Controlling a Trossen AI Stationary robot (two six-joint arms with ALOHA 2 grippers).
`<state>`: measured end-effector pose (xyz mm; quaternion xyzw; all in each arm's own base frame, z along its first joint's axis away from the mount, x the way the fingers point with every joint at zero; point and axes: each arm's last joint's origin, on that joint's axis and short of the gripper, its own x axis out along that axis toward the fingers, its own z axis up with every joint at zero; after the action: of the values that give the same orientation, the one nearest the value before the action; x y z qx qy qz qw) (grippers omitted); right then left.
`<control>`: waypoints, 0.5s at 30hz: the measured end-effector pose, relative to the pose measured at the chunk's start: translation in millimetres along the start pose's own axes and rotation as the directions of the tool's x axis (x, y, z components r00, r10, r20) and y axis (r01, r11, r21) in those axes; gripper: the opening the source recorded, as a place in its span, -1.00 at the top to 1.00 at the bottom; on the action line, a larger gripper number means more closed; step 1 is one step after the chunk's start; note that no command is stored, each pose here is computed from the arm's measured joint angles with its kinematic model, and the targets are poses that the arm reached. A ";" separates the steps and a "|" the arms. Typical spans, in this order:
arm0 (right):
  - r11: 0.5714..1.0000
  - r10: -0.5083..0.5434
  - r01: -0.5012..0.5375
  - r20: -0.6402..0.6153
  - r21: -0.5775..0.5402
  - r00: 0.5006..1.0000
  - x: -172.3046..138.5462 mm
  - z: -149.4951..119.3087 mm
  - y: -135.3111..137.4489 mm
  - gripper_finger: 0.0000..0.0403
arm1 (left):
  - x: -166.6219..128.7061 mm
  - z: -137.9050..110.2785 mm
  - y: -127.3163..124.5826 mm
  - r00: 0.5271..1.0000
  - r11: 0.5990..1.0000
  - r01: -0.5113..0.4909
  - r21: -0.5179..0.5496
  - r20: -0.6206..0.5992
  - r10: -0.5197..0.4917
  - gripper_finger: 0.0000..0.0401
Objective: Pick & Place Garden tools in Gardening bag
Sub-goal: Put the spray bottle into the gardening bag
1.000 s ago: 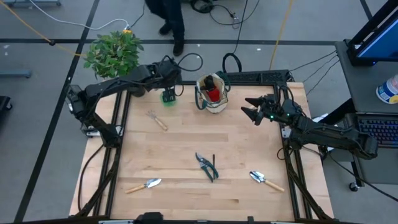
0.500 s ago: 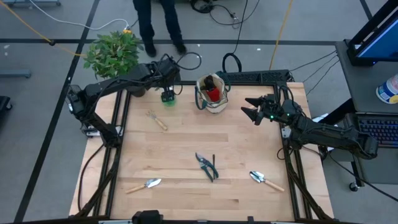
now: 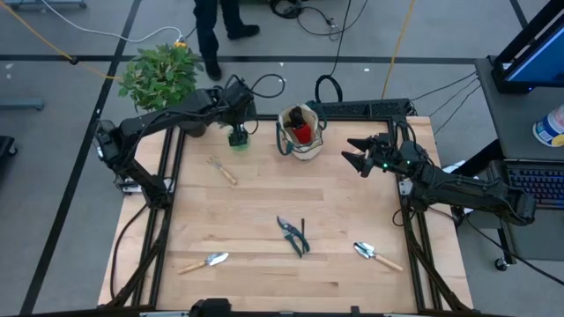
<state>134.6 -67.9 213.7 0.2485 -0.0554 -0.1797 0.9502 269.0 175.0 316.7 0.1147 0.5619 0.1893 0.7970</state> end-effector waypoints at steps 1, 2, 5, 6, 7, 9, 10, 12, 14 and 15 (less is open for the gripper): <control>1.000 0.000 0.000 0.000 0.000 1.000 0.0 0.0 0.0 -0.95 | 0.1 -0.4 0.6 1.000 1.000 -0.001 0.002 -0.001 0.001 -0.94; 1.000 0.000 0.000 0.000 0.000 1.000 0.0 0.0 0.0 -0.95 | 0.3 -1.0 0.9 1.000 1.000 0.001 0.009 -0.006 -0.001 -0.94; 1.000 0.000 0.000 0.000 0.000 1.000 0.0 0.0 0.0 -0.95 | 0.2 -5.4 -0.9 0.998 1.000 0.017 0.026 -0.053 -0.016 -0.93; 1.000 0.000 0.000 0.000 0.000 1.000 0.0 0.0 0.0 -0.95 | 0.0 -7.2 -1.6 0.997 0.999 0.017 0.031 -0.075 -0.015 -0.93; 1.000 0.000 0.000 0.000 0.000 1.000 0.0 0.0 0.0 -0.95 | -0.1 -9.0 -2.2 0.995 0.999 0.016 0.037 -0.097 -0.012 -0.93; 1.000 0.000 0.000 0.000 0.000 1.000 0.0 0.0 0.0 -0.95 | -0.4 -11.7 -2.7 0.991 0.998 0.008 0.057 -0.133 -0.001 -0.95; 1.000 0.000 0.000 0.000 0.000 1.000 0.0 0.0 0.0 -0.95 | -0.4 -11.9 -2.6 0.990 0.998 0.003 0.069 -0.138 0.006 -0.96; 1.000 0.000 0.000 0.000 -0.001 1.000 0.0 0.0 0.0 -0.95 | -0.4 -11.8 -2.2 0.990 0.996 -0.001 0.093 -0.139 0.014 -0.98; 1.000 0.000 0.000 0.000 -0.002 1.000 0.0 0.0 0.0 -0.95 | -0.4 -11.9 -1.9 0.990 0.993 -0.005 0.120 -0.143 0.022 -0.99; 1.000 0.000 0.000 0.000 -0.002 1.000 0.0 0.0 0.0 -0.95 | -0.4 -11.9 -1.8 0.989 0.991 -0.005 0.133 -0.143 0.024 -0.99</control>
<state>134.6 -67.9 213.7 0.2477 -0.0552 -0.1798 0.9504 258.1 172.9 312.3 0.1573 0.6286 0.1654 0.7434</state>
